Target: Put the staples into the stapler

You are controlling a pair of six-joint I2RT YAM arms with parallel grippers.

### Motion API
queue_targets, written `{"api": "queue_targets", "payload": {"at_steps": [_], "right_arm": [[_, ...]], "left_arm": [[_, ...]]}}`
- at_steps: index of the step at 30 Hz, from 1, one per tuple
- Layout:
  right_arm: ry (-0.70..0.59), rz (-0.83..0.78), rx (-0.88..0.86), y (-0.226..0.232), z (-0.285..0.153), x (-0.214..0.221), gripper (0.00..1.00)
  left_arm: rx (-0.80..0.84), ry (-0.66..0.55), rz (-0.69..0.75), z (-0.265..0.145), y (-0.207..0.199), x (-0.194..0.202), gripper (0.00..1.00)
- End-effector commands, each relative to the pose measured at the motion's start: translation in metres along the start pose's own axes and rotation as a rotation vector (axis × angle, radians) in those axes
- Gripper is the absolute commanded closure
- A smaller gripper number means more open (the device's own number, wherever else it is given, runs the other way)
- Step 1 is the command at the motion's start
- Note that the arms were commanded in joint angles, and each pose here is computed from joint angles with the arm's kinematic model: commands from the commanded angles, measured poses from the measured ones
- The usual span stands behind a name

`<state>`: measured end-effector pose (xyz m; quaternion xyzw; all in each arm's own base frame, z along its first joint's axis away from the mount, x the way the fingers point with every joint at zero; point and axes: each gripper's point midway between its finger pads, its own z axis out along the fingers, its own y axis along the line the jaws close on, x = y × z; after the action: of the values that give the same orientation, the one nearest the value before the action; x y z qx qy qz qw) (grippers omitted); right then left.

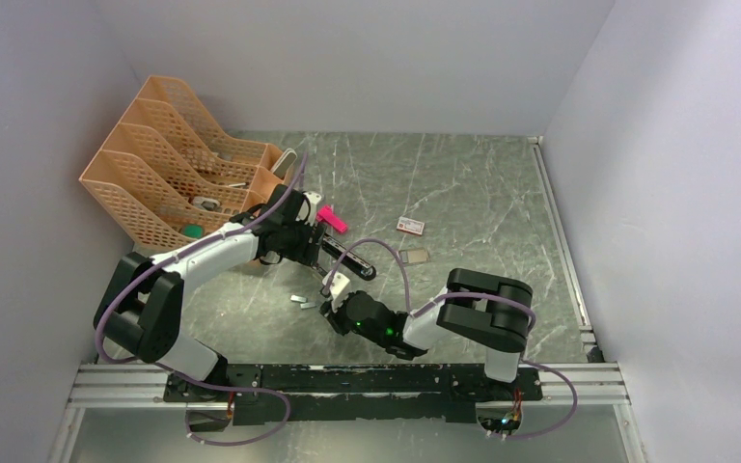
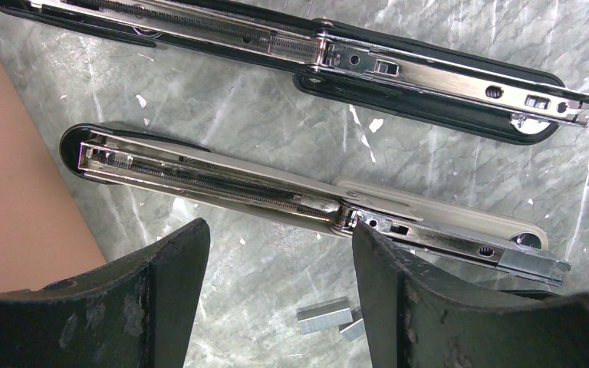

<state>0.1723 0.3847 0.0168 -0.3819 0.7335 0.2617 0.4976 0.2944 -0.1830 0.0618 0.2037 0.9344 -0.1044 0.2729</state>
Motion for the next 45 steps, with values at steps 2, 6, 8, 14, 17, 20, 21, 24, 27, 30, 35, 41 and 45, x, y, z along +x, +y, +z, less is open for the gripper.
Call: {"api": "queue_targets", "payload": {"at_steps": [2, 6, 8, 14, 17, 20, 21, 24, 27, 30, 35, 41, 45], "right_arm": [[0.061, -0.015, -0.003, 0.002, 0.001, 0.020, 0.73], [0.062, -0.014, 0.000, 0.001, 0.000, 0.020, 0.80], [0.063, -0.016, 0.001, 0.001, -0.001, 0.020, 0.82], [0.033, -0.017, 0.002, 0.000, -0.004, 0.009, 0.89], [-0.003, -0.016, 0.026, -0.005, -0.008, -0.003, 0.92], [-0.056, -0.017, 0.041, -0.008, -0.015, -0.025, 0.95], [-0.071, -0.018, 0.040, -0.009, -0.017, -0.032, 0.96], [-0.111, -0.018, 0.037, -0.009, -0.024, -0.051, 0.99], [-0.126, -0.013, 0.034, -0.009, -0.031, -0.063, 1.00], [-0.117, -0.010, 0.062, -0.017, -0.039, -0.068, 1.00], [-0.047, -0.008, 0.098, -0.034, -0.047, -0.069, 1.00], [0.006, 0.063, 0.095, -0.047, -0.048, -0.068, 1.00], [0.055, 0.094, 0.090, -0.050, -0.040, -0.065, 1.00]], "left_arm": [[-0.007, -0.036, 0.018, -0.005, 0.000, -0.007, 0.27], [-0.007, -0.036, 0.019, -0.005, -0.001, -0.007, 0.27], [-0.006, -0.036, 0.019, -0.005, -0.001, -0.007, 0.27], [-0.006, -0.036, 0.021, -0.005, -0.001, -0.007, 0.27], [-0.007, -0.034, 0.020, -0.005, -0.001, -0.006, 0.27], [-0.008, -0.035, 0.020, -0.005, -0.001, -0.006, 0.27], [-0.007, -0.036, 0.020, -0.005, -0.001, -0.006, 0.27], [-0.009, -0.033, 0.022, -0.005, -0.001, -0.006, 0.27], [-0.009, -0.034, 0.021, -0.005, -0.001, -0.006, 0.27], [-0.008, -0.035, 0.022, -0.005, -0.001, -0.006, 0.27], [-0.008, -0.033, 0.021, -0.005, -0.001, -0.006, 0.27], [-0.007, -0.036, 0.022, -0.005, -0.001, -0.007, 0.27], [-0.008, -0.036, 0.022, -0.005, -0.001, -0.007, 0.27]]}}
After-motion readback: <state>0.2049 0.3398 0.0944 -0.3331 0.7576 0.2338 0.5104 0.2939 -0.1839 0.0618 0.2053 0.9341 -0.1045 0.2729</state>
